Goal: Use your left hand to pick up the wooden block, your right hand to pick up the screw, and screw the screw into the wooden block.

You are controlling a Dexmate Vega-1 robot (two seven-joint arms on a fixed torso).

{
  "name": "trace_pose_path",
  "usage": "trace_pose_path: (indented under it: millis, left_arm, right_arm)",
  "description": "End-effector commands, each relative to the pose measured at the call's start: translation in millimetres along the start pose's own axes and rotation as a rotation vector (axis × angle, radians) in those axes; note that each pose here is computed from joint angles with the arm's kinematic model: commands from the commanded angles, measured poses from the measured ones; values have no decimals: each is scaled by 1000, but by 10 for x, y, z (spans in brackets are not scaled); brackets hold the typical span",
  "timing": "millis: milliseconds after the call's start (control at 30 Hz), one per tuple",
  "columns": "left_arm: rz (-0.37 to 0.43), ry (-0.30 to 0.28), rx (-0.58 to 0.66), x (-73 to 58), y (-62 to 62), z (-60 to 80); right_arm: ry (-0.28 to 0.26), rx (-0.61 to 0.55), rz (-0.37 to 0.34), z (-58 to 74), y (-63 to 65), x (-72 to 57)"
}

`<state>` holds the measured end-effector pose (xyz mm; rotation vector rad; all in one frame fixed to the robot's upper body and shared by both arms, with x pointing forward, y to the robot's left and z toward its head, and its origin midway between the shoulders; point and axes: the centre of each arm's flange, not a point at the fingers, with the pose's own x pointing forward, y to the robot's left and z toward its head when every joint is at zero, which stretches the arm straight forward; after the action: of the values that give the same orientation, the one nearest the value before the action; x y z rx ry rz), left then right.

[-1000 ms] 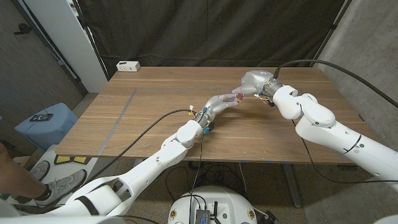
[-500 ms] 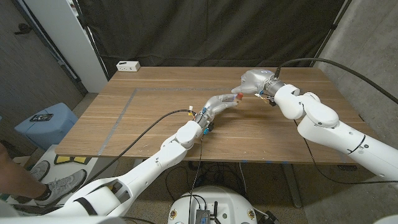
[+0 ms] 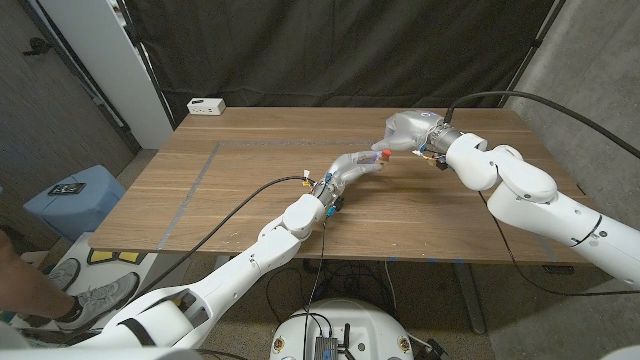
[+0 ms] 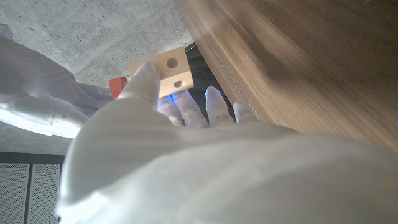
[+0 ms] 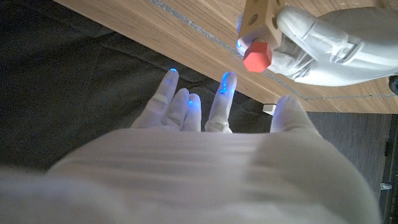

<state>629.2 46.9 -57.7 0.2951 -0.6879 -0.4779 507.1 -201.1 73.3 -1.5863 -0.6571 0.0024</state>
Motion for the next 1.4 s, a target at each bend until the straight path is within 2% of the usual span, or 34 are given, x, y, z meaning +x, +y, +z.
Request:
trace_pose_path:
  millis: [33,467,1400]
  left_arm:
    - [3,-2,-6,-1,5,3]
    - [3,-3,-6,-7,10,5]
    - [-1,4,-2,29,16,-11]
  right_arm:
    - [-44,-25,38,21,-35,-30]
    - [-76,-46,46,-2,-29,-56]
    - [-15,-63,68,-119,43,-31]
